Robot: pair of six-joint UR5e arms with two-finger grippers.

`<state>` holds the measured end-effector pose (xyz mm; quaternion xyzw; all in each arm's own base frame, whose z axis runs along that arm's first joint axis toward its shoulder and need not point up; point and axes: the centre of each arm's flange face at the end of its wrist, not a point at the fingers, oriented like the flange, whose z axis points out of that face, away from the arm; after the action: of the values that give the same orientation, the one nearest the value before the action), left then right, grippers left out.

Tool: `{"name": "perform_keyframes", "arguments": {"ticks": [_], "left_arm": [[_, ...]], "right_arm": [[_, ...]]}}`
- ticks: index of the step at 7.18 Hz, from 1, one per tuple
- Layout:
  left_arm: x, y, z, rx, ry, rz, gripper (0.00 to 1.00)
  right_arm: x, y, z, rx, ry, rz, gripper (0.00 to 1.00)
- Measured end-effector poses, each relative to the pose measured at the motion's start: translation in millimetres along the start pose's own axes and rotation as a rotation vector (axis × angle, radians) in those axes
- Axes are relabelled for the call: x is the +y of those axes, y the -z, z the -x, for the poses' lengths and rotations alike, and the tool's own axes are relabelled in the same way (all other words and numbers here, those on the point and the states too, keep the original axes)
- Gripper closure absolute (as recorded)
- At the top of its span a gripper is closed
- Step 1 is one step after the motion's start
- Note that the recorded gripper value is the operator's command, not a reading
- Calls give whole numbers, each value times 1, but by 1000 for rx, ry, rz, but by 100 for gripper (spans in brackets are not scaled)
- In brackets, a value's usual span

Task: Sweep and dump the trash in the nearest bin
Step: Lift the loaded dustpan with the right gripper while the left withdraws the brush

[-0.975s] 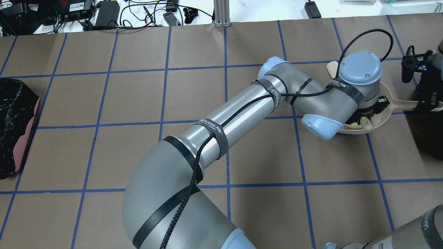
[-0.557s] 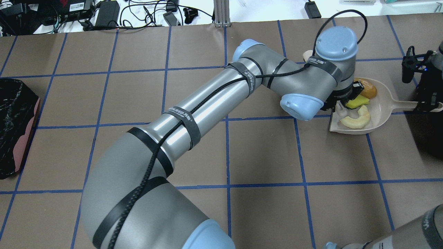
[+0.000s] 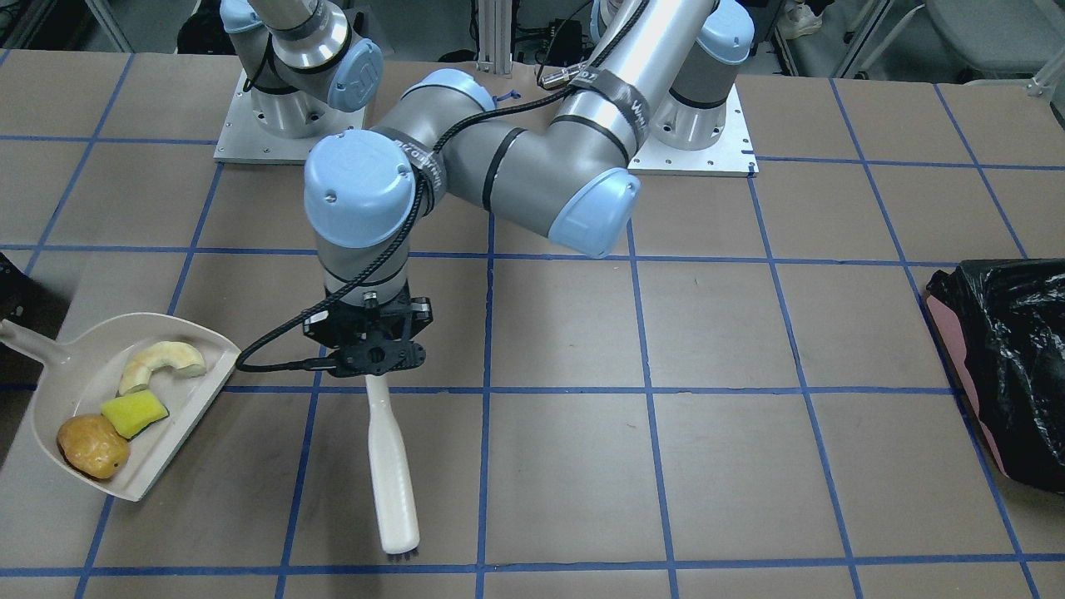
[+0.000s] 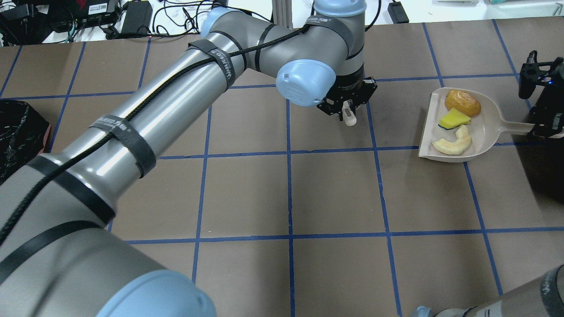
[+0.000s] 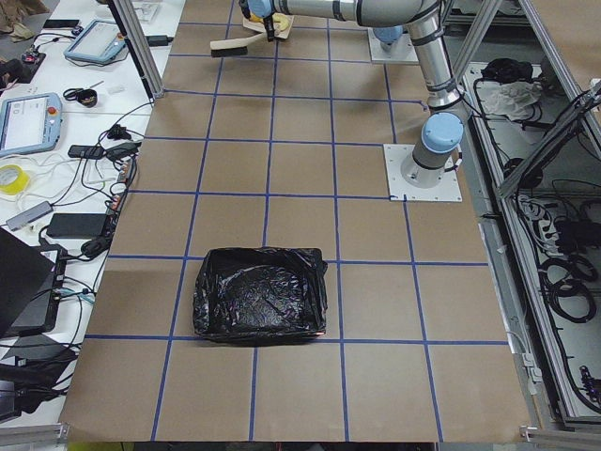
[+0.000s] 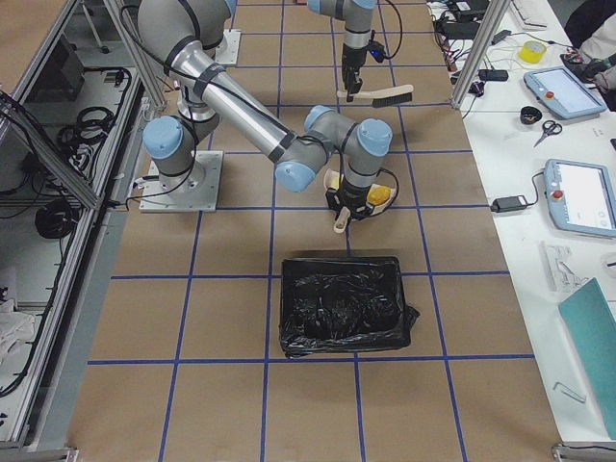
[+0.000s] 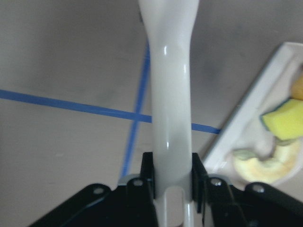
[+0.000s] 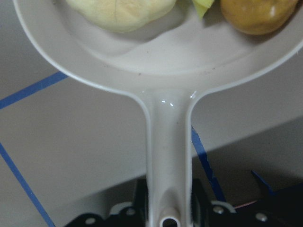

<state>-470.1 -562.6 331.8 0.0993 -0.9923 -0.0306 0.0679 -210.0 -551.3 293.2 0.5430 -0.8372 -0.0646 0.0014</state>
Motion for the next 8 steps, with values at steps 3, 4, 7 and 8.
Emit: {"name": "perform_keyframes", "arguments": {"ticks": [3, 4, 7, 8], "left_arm": [[68, -12, 84, -129, -113, 66, 100], [95, -19, 107, -153, -121, 93, 100], [157, -44, 142, -194, -147, 160, 100], [172, -50, 140, -202, -170, 169, 100]], "right_arm": [[24, 36, 7, -22, -68, -201, 100], [32, 42, 6, -34, -89, -281, 100], [50, 87, -3, -34, -144, -483, 100], [62, 106, -5, -23, -148, -483, 100]]}}
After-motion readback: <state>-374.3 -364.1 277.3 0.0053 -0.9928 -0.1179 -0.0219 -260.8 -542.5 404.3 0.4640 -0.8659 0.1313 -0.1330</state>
